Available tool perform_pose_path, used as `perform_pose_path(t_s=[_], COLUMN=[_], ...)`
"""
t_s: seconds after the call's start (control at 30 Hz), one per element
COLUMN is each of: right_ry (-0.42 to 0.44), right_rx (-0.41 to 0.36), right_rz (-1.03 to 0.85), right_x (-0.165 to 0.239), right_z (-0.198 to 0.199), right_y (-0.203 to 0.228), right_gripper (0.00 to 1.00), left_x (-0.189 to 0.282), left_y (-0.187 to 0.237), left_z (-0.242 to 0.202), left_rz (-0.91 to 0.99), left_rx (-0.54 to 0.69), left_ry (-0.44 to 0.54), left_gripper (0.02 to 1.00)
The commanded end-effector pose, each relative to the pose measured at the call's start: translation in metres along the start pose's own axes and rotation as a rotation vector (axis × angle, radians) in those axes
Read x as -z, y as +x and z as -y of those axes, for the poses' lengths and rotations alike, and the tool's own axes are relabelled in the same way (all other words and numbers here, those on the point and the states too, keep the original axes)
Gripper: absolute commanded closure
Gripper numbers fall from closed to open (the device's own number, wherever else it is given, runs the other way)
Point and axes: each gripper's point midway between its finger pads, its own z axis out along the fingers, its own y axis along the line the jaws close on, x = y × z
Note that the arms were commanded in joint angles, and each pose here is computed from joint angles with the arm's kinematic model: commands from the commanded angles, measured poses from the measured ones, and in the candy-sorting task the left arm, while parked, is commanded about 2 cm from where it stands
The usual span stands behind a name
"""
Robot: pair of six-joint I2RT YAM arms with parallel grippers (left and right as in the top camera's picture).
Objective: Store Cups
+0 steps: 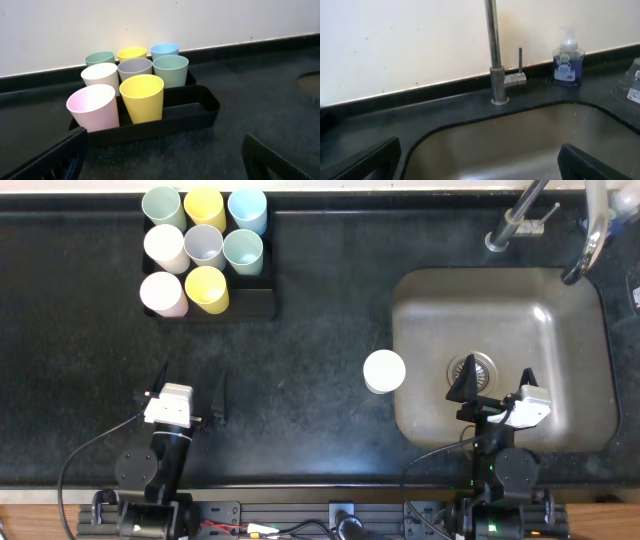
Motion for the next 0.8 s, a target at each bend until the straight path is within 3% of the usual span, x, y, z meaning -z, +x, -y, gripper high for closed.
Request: perform_pose_path(t_s=[0.03,0.17,0.3,0.43,0.53,0.67,0.8], right_ry=[-0.001,-0.073,-0.077,-0.136,-0.132,-0.117,-0.062], right_rx=[0.002,-0.068,-0.069,-0.069,-0.064,0.01,0.031], right_rz=[0.011,-0.006,-0.014,-0.03,-0.011,0.046,-0.093], right_x=[0.0,0.001,0.001,0.002,0.002,0.008,0.024], right_z=[0.0,-0.012,-0.013,-0.023,-0.022,-0.024,-0.024], right_y=[-0.001,0.001,0.003,0.006,0.001,-0.032,-0.068], right_gripper=[0.007,0.005,0.005,0.005,0.003,0.003,0.005], left_x=[0.0,0.0,0.0,0.0,0.0,0.0,0.0], left_y=[0.001,0.001,0.001,0.001,0.001,0.001,0.001], left_z=[0.002,0.002,0.002,0.002,0.002,0.002,0.002], left_rz=[0.007,0.007,0.007,0.007,0.007,0.007,0.007], left_rx=[0.006,0.006,0.006,0.006,0.006,0.006,0.006], left_ry=[0.013,0.013,0.013,0.013,0.013,0.013,0.013], left_gripper=[0.02,0.02,0.02,0.02,0.02,0.02,0.02])
